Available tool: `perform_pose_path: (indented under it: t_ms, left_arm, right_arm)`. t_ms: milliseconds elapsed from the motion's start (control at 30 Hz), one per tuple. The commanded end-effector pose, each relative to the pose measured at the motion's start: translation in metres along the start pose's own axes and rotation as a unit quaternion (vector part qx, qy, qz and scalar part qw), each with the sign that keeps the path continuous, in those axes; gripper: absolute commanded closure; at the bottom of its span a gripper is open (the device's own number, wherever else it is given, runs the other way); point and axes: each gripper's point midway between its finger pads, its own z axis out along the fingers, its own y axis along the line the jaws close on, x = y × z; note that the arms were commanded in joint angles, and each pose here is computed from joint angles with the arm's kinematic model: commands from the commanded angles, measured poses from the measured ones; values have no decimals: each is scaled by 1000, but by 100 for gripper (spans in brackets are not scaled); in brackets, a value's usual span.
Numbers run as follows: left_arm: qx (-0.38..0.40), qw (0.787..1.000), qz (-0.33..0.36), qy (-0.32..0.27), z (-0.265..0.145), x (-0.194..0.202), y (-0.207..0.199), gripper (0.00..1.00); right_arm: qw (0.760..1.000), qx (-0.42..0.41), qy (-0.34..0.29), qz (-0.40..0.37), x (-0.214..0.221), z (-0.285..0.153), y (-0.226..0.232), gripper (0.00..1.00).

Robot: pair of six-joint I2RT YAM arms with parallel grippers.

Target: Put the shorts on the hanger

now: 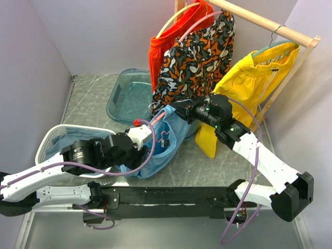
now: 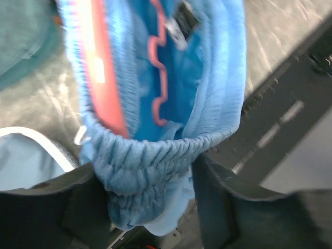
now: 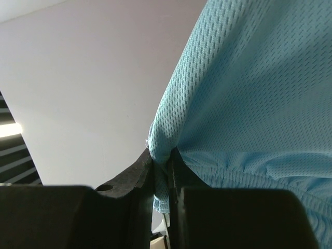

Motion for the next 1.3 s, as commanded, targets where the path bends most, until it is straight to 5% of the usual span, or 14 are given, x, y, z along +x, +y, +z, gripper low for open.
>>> perform_pose_path:
  t_ms: [0,167,333,500,600,633,833,1267]
  left_arm:
    - [-69,992,-34,-95,-5,-41,20,51]
    - [-68,973,-76,-207,-25,-84,25,66]
    - [-60,970,-70,-226,-20,-93,20,73]
    - [-18,966,-80,-247,-19,-103,5,99]
    - [-14,961,-93,-260,-27,-107,6,99]
    - [-16,956,-102,-275,-34,-112,10,99]
    - [3,952,-103,-290,-40,-115,5,99]
    - [-40,951,-121,-282,-39,-107,22,99]
  right_arm:
    - [995,-96,25,-7,17,-27,65,100]
    - [995,-94,30,-9,18,-28,59,100]
    - [995,-92,36,-9,20,-29,55,100]
    - [995,-95,35,-25,21,-32,55,100]
    - [994,-86,6,-72,16,-36,57,95]
    - [993,-75,-3,-94,14,-38,54,82]
    - [982,-68,-34,-170,9,-46,54,48]
    - [973,-28,1,-229,20,-26,16,37]
